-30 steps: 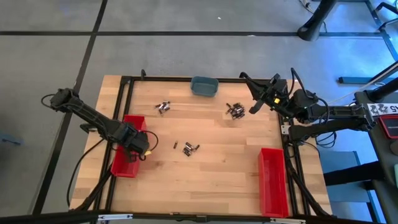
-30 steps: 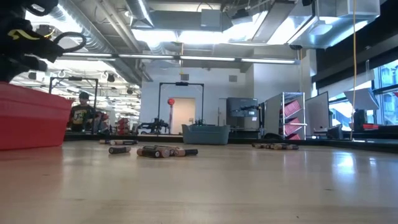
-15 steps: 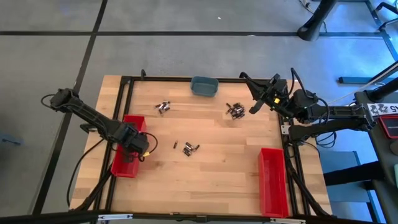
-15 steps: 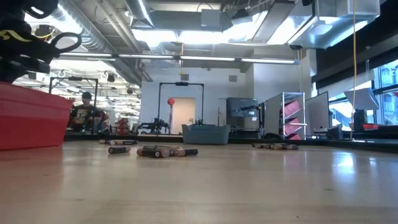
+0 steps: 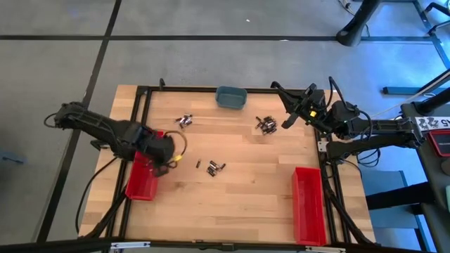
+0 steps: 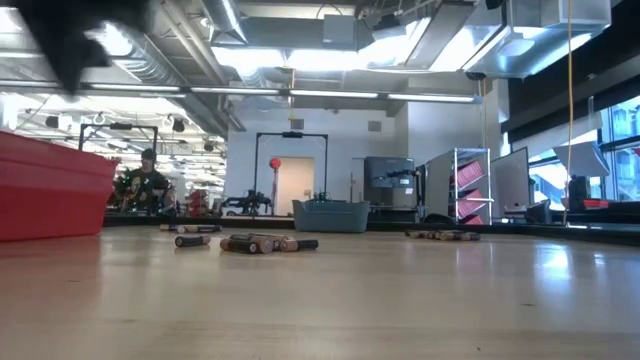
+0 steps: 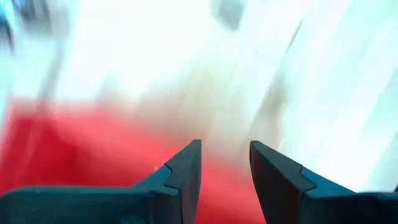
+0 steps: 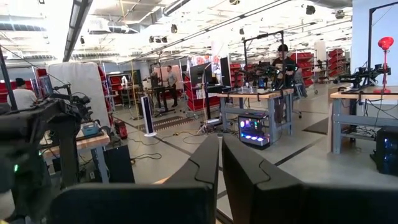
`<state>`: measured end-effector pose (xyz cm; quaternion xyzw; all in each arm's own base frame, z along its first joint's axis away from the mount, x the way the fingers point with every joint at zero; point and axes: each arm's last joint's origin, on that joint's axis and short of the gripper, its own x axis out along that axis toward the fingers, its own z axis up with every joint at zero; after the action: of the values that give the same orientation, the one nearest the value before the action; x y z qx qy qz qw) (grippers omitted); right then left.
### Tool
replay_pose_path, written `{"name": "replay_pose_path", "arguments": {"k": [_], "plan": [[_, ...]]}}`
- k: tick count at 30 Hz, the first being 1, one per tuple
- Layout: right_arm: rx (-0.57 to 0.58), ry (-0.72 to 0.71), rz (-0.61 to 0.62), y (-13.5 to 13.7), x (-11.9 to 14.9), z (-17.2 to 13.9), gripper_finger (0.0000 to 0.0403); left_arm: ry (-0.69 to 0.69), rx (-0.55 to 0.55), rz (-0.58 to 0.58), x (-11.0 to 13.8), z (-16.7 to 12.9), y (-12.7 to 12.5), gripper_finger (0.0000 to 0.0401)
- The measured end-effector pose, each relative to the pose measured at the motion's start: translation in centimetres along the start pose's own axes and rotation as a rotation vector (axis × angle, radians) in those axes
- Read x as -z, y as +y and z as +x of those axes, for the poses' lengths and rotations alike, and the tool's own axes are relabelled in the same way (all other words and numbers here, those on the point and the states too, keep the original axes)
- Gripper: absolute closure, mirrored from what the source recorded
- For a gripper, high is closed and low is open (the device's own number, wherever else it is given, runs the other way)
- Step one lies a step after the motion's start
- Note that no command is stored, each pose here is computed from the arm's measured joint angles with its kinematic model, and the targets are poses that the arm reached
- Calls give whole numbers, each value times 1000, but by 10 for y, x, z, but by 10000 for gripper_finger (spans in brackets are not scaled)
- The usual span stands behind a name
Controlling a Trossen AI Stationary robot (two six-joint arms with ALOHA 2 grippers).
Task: Sort batteries
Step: Put the silver battery into the left red bin
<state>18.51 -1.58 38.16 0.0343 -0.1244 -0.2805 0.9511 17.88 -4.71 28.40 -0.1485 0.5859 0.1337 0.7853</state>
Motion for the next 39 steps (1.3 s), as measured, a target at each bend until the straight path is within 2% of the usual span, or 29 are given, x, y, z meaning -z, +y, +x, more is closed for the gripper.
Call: {"name": "replay_pose_path", "arguments": {"k": [2, 5, 9, 12, 14, 18, 23, 28, 32, 39], "plan": [[0, 0, 0, 0, 0, 0, 379, -148, 30, 27, -17, -2, -1, 285], [0, 1, -1, 0, 0, 0, 379, -321, 75, 127, -44, 1, -4, 295], [0, 3, -2, 0, 0, 0, 379, -422, 68, 279, -77, 21, -8, 303], [0, 3, -2, 0, 0, 0, 379, -414, 114, 411, -97, 47, -12, 301], [0, 3, -2, 0, 0, 0, 379, -387, 161, 458, -108, 68, -14, 297], [0, 3, 22, 0, 0, 0, 379, -308, 235, 509, -121, 109, -16, 294], [-3, 2, 79, 0, 0, 0, 379, -209, 233, 534, -123, 147, -15, 308], [-24, 3, 83, 1, 0, 0, 379, -161, 249, 544, -122, 164, -15, 327], [-24, 3, 84, 1, 0, 0, 379, -150, 286, 588, -121, 166, -17, 338], [-24, 3, 85, 1, 0, 0, 379, -130, 284, 651, -118, 172, -18, 362]]}}
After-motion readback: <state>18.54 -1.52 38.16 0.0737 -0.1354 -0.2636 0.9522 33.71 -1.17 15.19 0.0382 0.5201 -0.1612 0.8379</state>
